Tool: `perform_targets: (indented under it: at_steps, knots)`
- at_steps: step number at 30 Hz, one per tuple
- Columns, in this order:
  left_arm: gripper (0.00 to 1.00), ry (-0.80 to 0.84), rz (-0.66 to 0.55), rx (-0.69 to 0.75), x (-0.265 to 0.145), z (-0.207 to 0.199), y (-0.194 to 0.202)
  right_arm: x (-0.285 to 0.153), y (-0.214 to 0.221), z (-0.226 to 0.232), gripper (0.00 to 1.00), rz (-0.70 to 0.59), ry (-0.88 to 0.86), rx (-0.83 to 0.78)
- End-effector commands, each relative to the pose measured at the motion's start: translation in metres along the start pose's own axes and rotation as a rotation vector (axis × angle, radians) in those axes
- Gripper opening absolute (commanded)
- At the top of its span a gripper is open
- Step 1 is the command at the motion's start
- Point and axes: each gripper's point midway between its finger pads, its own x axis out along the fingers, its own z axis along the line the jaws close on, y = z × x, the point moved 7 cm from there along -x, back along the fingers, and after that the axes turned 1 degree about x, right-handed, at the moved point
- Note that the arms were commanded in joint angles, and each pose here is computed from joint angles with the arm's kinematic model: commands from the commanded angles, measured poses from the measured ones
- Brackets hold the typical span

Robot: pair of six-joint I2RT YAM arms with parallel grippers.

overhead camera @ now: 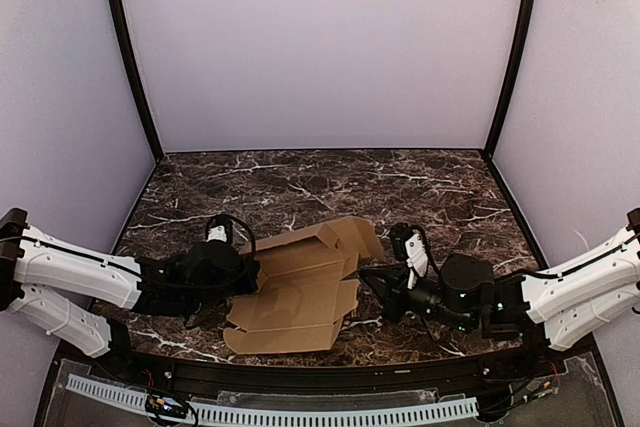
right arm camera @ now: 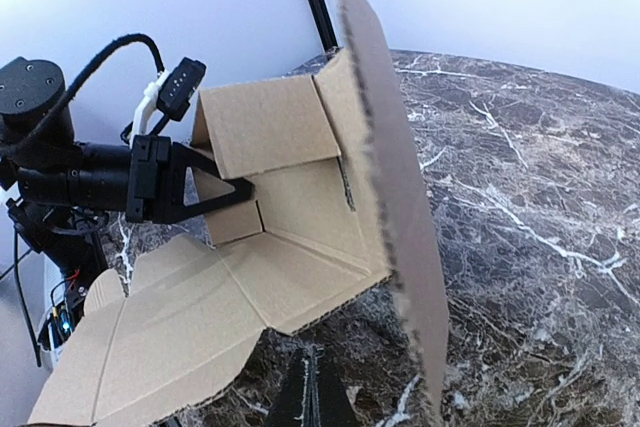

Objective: Fold the paper box

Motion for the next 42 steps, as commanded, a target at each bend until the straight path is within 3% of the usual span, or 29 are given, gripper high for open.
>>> perform_targets:
  at_steps: [1, 9, 20, 30, 42]
  knots:
    - [0.01, 0.018, 0.013, -0.031, -0.004, 0.004, 0.001, 0.007, -0.023, 0.016, 0.0, -0.109, -0.048, -0.002]
    - [0.01, 0.065, 0.02, -0.057, -0.009, 0.003, 0.001, 0.017, -0.028, 0.029, 0.0, -0.154, -0.116, 0.013]
    - [0.01, 0.197, 0.053, -0.102, -0.016, -0.007, 0.002, 0.025, -0.026, 0.028, 0.0, -0.179, -0.084, 0.005]
    - [0.01, 0.284, 0.063, -0.068, -0.017, -0.02, 0.0, 0.034, -0.009, 0.029, 0.0, -0.121, -0.107, 0.012]
    - [0.01, 0.158, -0.009, -0.007, -0.021, -0.004, -0.009, 0.009, -0.009, 0.023, 0.0, -0.054, -0.127, -0.012]
